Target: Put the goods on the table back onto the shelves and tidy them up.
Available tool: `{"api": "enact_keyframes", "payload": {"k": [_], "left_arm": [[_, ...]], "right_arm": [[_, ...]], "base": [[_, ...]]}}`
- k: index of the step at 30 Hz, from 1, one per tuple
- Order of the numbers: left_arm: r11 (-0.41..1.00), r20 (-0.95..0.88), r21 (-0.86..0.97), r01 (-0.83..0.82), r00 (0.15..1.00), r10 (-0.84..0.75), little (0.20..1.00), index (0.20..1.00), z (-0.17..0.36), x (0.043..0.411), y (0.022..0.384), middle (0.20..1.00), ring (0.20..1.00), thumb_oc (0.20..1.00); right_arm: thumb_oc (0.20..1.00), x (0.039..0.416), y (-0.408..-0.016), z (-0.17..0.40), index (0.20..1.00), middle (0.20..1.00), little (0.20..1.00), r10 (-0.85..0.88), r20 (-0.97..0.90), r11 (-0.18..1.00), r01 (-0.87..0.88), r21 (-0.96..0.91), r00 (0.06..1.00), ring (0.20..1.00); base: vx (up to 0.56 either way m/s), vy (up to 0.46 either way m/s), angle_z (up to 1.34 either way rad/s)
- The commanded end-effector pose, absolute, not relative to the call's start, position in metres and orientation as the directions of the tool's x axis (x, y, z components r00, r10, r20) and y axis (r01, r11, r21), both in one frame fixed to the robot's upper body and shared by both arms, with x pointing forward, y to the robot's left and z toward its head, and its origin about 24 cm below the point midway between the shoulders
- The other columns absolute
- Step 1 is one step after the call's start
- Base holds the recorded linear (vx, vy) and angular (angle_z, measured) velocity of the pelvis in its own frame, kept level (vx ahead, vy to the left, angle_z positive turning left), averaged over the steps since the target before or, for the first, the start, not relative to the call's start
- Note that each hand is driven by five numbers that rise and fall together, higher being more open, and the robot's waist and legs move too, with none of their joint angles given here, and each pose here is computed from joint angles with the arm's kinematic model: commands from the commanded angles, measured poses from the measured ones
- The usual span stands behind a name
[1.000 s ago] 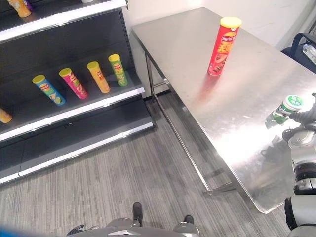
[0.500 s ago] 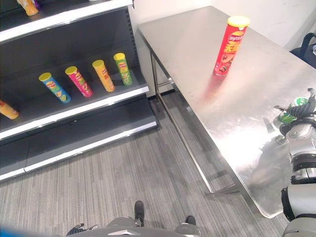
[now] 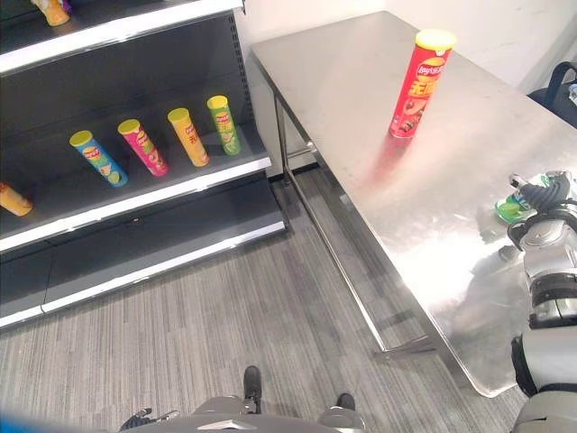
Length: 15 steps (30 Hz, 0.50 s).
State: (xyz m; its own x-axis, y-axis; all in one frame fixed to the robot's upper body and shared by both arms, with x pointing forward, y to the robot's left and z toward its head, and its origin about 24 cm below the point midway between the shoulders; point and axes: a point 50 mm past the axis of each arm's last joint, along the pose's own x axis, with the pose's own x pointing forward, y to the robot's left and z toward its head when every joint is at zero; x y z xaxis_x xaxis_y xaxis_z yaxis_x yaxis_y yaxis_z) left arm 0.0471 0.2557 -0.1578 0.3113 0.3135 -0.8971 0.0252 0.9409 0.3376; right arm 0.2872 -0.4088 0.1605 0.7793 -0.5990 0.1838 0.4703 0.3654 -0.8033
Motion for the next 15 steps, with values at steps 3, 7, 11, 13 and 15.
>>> {"api": "enact_keyframes", "payload": {"k": [3, 7, 11, 13, 15], "left_arm": [[0.921, -0.872, 0.388, -0.038, 0.307, 0.381, 1.000, 1.000, -0.150, 0.048, 0.278, 1.000, 1.000, 1.000], [0.919, -0.846, 0.380, -0.111, 0.361, 0.393, 1.000, 1.000, -0.146, 0.069, 0.279, 1.000, 1.000, 1.000], [0.922, -0.840, 0.368, -0.117, 0.384, 0.384, 1.000, 1.000, -0.145, 0.077, 0.275, 1.000, 1.000, 1.000], [0.922, -0.837, 0.376, -0.096, 0.392, 0.382, 1.000, 1.000, -0.144, 0.081, 0.276, 1.000, 1.000, 1.000], [0.920, -0.835, 0.388, -0.056, 0.401, 0.377, 1.000, 1.000, -0.144, 0.084, 0.276, 1.000, 1.000, 1.000]], "right_arm": [[0.200, 0.279, -0.386, 0.206, 0.200, 0.200, 0.200, -0.444, 0.423, 0.390, 0.596, -0.702, 0.790, 0.200], [0.200, 0.270, -0.362, 0.226, 0.200, 0.200, 0.200, -0.343, 0.546, 0.462, 0.643, -0.611, 0.765, 0.200], [0.200, 0.266, -0.354, 0.232, 0.200, 0.200, 0.200, -0.306, 0.577, 0.483, 0.646, -0.592, 0.757, 0.200], [0.200, 0.262, -0.348, 0.235, 0.200, 0.200, 0.200, -0.279, 0.595, 0.485, 0.645, -0.590, 0.754, 0.200], [0.200, 0.261, -0.340, 0.239, 0.200, 0.200, 0.200, -0.233, 0.607, 0.490, 0.630, -0.602, 0.760, 0.200]], "base": [[-0.05, -0.095, 0.06], [-0.14, -0.054, 0.23], [0.01, 0.121, 0.59], [0.04, 0.219, 0.60], [0.09, 0.264, 0.70]]}}
